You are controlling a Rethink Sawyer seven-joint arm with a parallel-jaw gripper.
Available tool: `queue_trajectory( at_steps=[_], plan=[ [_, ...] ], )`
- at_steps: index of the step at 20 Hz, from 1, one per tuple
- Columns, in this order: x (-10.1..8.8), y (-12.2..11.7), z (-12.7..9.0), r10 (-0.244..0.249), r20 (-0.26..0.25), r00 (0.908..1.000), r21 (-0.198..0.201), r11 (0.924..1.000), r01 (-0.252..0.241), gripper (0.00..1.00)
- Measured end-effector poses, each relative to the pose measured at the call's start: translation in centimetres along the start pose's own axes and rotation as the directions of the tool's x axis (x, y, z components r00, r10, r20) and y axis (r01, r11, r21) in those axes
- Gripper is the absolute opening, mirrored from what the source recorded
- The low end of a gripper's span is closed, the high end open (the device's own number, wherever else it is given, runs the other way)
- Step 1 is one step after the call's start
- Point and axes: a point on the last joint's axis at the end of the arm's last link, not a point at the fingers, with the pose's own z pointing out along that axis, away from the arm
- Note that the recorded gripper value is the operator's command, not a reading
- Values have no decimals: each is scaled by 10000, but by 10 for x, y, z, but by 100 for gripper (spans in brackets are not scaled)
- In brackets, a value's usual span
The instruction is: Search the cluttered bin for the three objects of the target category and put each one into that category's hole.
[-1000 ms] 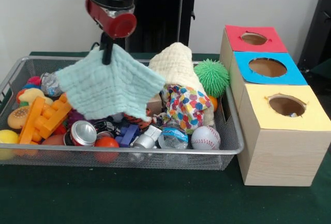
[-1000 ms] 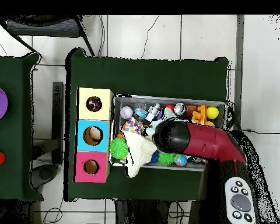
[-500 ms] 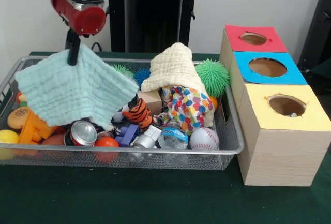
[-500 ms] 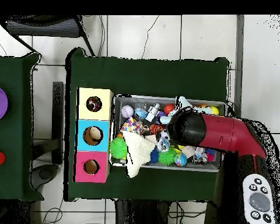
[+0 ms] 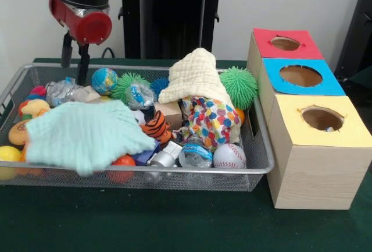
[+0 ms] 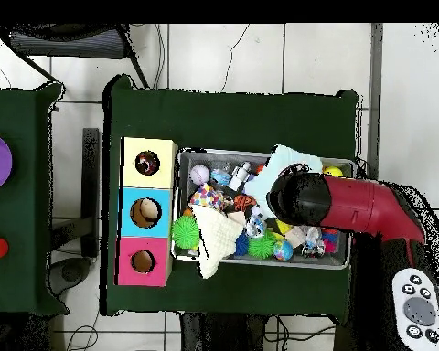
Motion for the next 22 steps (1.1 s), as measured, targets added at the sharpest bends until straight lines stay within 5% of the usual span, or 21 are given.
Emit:
queue_trajectory(
  at_steps=[11, 22],
  plan=[
    [21, 17, -4, -78, -513, 9987, -425, 9991, 57, 100],
    [71, 78, -46, -422, -1023, 9939, -1505, 9883, 265, 100]
  ],
)
